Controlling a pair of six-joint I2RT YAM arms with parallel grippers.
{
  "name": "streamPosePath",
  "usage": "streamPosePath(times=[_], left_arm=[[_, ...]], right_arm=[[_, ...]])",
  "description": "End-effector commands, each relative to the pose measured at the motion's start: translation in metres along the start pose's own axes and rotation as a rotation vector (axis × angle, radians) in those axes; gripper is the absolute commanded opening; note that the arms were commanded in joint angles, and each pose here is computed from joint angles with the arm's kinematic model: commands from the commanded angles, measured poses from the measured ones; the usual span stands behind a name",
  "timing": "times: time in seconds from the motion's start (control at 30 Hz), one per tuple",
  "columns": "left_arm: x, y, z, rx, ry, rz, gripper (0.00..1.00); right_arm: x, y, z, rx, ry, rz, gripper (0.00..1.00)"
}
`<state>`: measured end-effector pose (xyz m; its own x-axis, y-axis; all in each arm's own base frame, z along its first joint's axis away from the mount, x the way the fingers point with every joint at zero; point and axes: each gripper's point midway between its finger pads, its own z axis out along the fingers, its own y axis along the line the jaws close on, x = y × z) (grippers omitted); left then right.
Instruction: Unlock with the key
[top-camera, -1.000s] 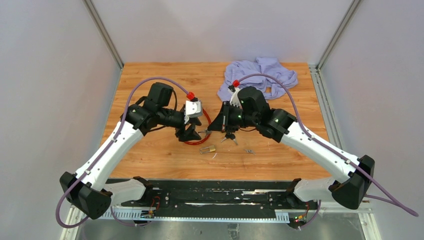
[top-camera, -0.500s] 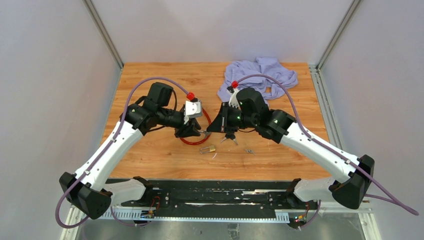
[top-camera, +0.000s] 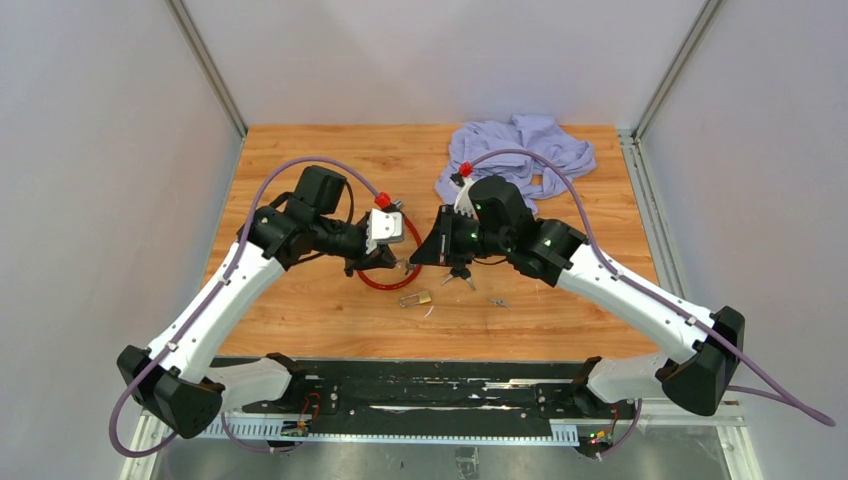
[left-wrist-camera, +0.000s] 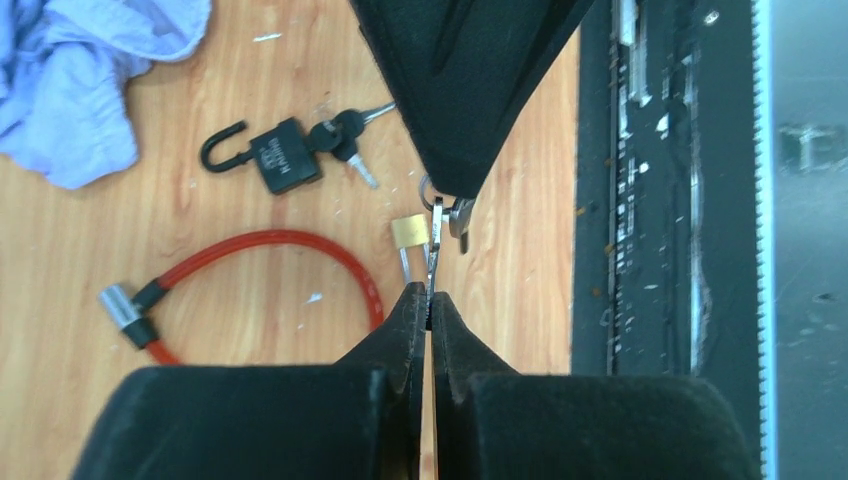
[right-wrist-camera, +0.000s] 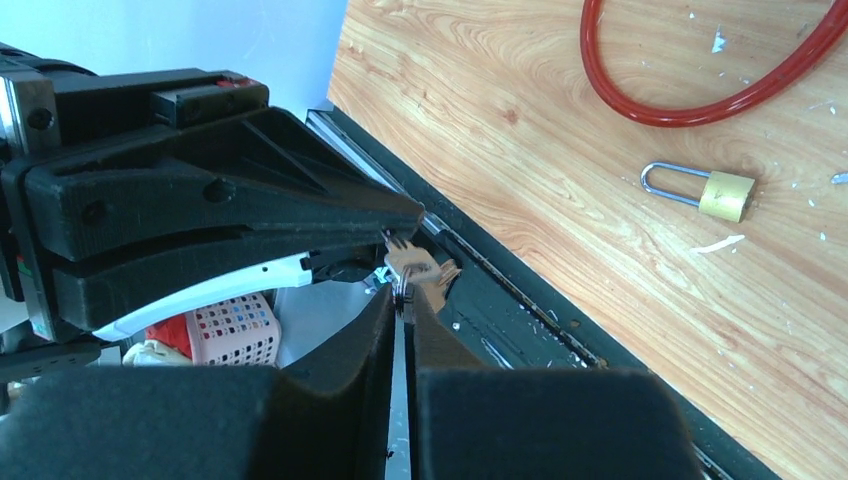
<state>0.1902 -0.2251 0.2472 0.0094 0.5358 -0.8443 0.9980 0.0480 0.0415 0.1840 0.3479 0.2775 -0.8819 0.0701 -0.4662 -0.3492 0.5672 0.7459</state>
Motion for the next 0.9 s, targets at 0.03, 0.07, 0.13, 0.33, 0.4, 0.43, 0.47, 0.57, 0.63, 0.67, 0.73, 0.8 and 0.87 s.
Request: streamPosePath(times=[0.03,0.07,0.13,0.33,0.4,0.43,0.47,0.57,0.63,0.67,0.73,0.8,0.87], left_arm=[[0.003,0.014,-0.020,-0.081,0.105,0.178,0.00],[0.004,0.016,-0.023,-0.094,0.120,0.211,0.00],[0.003,0.022,-0.030,-0.126,0.144,0.291,0.00],[-0.007,0.022,-0.053,-0.194,0.209,0.740,0.00],[-0.014,0.019,-0.059,-0.231,0.205,0.922,0.00],[-0.013,0.015,-0.059,-0.238,0.204,1.021,0.00],[-0.016,0.013,-0.061,-0.248,0.203,1.133,0.00],[-0.018,-0.001,-0.062,-0.275,0.199,1.456,0.00],[-0.021,-0.011,-0.060,-0.301,0.180,1.650,0.00],[-0.027,-0.015,-0.060,-0.337,0.162,1.737,0.00],[-0.038,-0.024,-0.060,-0.403,0.107,1.858,0.00],[-0.048,-0.029,-0.062,-0.463,0.063,1.932,0.00],[-0.056,-0.031,-0.064,-0.515,0.040,1.980,0.00]], right_arm=[[-0.004,0.026,-0.010,-0.091,-0.015,-0.049,0.14],[-0.005,0.028,-0.012,-0.101,-0.019,-0.056,0.19],[-0.006,0.031,-0.016,-0.123,-0.017,-0.071,0.29],[-0.022,0.026,-0.026,-0.171,-0.019,-0.055,0.37],[-0.029,0.028,-0.024,-0.211,-0.002,-0.042,0.38],[-0.031,0.030,-0.022,-0.235,0.011,-0.044,0.38],[-0.032,0.033,-0.021,-0.263,0.029,-0.051,0.38],[-0.031,0.042,-0.017,-0.326,0.087,-0.082,0.39],[-0.028,0.053,-0.016,-0.403,0.128,-0.099,0.39],[-0.026,0.058,-0.017,-0.443,0.149,-0.105,0.39],[-0.022,0.067,-0.018,-0.521,0.184,-0.113,0.39],[-0.019,0.070,-0.016,-0.563,0.191,-0.120,0.39],[-0.012,0.070,-0.014,-0.597,0.205,-0.126,0.39]])
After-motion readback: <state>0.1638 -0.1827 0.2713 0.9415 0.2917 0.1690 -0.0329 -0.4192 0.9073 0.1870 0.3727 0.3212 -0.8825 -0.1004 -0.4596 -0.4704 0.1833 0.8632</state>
